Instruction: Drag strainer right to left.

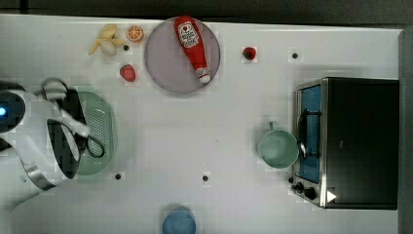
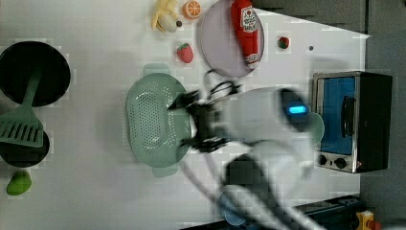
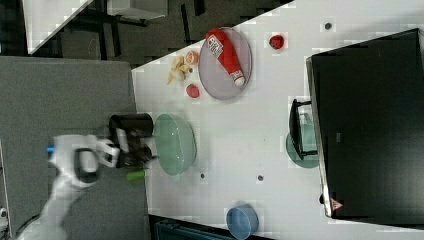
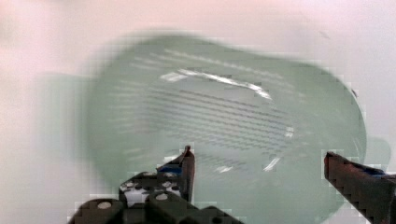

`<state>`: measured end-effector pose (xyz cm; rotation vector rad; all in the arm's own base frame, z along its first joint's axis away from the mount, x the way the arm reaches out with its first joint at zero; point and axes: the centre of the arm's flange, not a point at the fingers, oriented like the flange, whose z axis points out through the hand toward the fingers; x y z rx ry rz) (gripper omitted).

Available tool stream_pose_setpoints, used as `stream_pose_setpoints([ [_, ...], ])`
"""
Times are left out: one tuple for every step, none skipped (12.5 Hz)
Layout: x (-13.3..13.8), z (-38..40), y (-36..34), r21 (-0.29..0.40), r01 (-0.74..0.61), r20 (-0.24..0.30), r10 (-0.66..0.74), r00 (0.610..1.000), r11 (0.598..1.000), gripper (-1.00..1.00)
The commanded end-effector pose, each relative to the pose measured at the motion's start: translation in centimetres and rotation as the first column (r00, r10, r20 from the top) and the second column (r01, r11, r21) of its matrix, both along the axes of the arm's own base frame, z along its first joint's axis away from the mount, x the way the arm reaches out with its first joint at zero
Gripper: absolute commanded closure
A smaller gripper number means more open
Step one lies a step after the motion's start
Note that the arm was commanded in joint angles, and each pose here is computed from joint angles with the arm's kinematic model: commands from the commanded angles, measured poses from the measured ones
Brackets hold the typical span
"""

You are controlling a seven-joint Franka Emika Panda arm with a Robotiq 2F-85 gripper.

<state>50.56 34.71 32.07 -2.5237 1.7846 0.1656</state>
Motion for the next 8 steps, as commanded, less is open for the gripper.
stream_pose_setpoints([
  [7.1, 13.4, -15.1, 0.028, -0.076, 0.202, 0.069, 0.977, 0.997, -1.00],
  [7.5, 15.8, -19.5, -0.013, -0.112, 0.220, 0.112, 0.969, 0.994, -1.00],
  [7.7, 18.0, -23.7, -0.053, -0.165, 0.235, 0.173, 0.956, 0.985, -1.00],
  [7.4, 19.9, -27.7, -0.101, -0.229, 0.231, 0.247, 0.941, 0.968, -1.00],
  [6.9, 21.2, -31.6, -0.138, -0.288, 0.210, 0.312, 0.927, 0.948, -1.00],
  [6.2, 22.4, -35.1, -0.156, -0.337, 0.193, 0.363, 0.912, 0.929, -1.00],
  [5.3, 23.1, -37.9, -0.150, -0.376, 0.177, 0.399, 0.900, 0.915, -1.00],
  [4.3, 23.7, -40.0, -0.131, -0.401, 0.162, 0.418, 0.894, 0.907, -1.00],
])
